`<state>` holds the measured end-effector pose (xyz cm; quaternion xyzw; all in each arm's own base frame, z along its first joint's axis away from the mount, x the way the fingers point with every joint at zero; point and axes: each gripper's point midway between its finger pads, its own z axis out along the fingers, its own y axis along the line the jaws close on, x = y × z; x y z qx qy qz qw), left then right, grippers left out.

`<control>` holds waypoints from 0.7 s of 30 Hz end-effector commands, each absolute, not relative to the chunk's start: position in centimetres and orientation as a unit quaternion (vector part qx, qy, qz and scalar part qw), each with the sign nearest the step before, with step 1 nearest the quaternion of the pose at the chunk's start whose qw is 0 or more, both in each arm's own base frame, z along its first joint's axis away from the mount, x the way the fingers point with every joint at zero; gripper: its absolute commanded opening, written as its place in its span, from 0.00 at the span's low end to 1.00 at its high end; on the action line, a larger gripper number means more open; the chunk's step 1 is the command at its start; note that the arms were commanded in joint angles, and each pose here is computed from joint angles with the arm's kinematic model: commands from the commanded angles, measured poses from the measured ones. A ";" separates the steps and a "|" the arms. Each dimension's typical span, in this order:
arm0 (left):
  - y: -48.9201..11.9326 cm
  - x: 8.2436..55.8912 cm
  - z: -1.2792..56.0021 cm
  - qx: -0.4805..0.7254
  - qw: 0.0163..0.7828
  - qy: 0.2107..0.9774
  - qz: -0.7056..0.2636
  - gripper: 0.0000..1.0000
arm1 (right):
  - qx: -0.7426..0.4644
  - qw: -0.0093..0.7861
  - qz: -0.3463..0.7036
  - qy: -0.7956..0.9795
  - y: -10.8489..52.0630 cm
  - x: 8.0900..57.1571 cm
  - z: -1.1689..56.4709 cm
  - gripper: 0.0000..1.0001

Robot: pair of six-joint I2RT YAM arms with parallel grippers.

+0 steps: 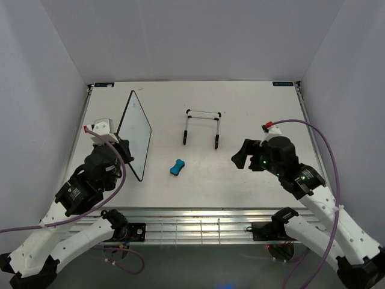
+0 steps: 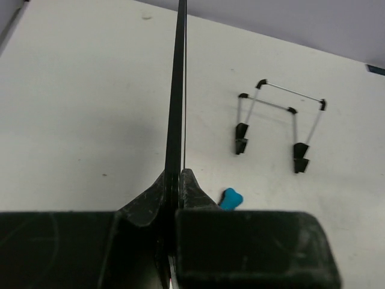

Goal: Erase the whiteboard

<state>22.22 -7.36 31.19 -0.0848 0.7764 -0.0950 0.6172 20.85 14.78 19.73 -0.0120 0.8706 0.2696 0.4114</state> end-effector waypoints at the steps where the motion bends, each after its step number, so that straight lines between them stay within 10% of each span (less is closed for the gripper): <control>1: -5.8 23.7 31.8 -0.122 0.639 0.759 -0.037 0.00 | -0.003 0.477 0.213 0.853 18.3 23.7 22.3 0.90; 8: -4.9 24.9 29.9 -0.135 0.640 0.756 0.019 0.00 | 0.050 0.438 0.298 0.846 27.3 24.2 22.0 0.99; 9: -4.9 24.9 29.8 -0.135 0.644 0.753 0.012 0.00 | 0.046 0.435 0.327 0.838 28.4 24.1 22.1 0.79; 11: -4.3 25.1 29.7 -0.147 0.651 0.744 0.001 0.00 | 0.073 0.402 0.381 0.829 31.2 23.9 21.8 0.71; 21: -3.2 23.7 31.1 -0.141 0.695 0.703 -0.051 0.00 | 0.122 0.337 0.245 0.901 38.2 24.9 15.3 0.87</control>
